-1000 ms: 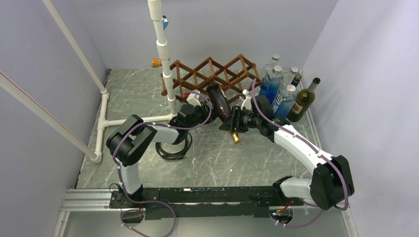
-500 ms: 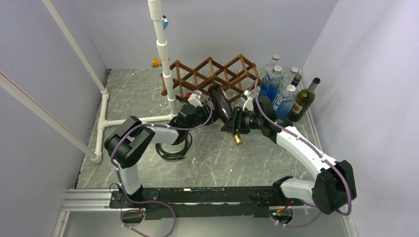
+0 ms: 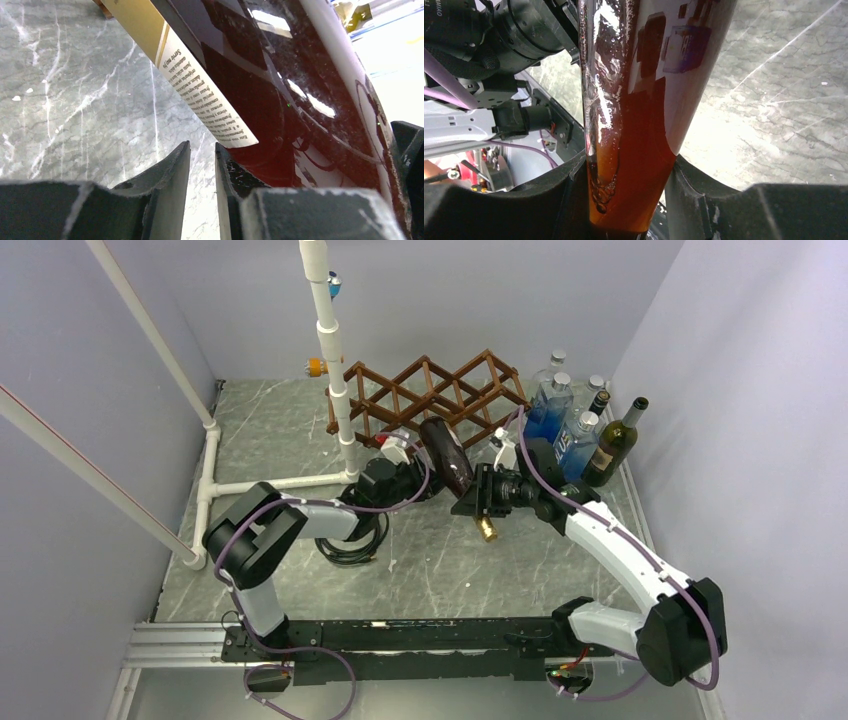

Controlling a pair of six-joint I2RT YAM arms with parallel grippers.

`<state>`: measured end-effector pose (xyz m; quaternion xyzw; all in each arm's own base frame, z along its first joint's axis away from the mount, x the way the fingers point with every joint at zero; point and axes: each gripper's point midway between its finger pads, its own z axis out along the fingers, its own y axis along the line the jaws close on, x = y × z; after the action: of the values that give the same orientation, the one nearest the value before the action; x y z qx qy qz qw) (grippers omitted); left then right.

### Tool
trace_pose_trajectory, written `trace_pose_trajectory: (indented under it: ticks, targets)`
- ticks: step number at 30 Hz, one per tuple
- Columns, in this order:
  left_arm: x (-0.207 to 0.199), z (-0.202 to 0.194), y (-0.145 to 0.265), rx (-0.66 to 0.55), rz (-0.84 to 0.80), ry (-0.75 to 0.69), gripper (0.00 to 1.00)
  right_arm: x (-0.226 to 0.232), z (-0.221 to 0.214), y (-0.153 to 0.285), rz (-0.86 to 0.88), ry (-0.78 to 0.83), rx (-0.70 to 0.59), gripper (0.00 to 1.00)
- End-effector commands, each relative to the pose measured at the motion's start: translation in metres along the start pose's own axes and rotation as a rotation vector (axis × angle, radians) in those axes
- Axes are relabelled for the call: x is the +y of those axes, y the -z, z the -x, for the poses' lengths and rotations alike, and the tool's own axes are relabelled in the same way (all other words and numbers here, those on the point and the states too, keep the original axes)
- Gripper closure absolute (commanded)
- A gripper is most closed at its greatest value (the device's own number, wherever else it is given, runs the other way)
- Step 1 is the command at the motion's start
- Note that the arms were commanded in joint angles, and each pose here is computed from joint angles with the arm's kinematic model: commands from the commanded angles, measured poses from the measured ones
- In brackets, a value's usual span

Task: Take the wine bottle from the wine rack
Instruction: Pick up the wine bottle from the wine rack.

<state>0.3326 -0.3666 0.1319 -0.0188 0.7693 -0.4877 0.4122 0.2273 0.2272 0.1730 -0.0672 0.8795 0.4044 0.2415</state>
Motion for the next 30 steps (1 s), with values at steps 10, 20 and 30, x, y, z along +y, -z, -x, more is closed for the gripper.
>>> trace_pose_trajectory:
  ticks: [10, 20, 30]
  targets:
    - [-0.087, 0.031, 0.013, -0.135, -0.283, -0.013, 0.68, 0.052, 0.0, 0.023, 0.263, 0.331, -0.052, 1.0]
    - [-0.074, 0.008, 0.015, -0.096, -0.273, 0.023, 0.66, 0.035, -0.014, 0.015, 0.231, 0.353, 0.003, 1.0]
    - [-0.068, -0.008, 0.014, -0.057, -0.266, 0.05, 0.61, 0.023, -0.023, 0.011, 0.206, 0.364, 0.045, 1.0]
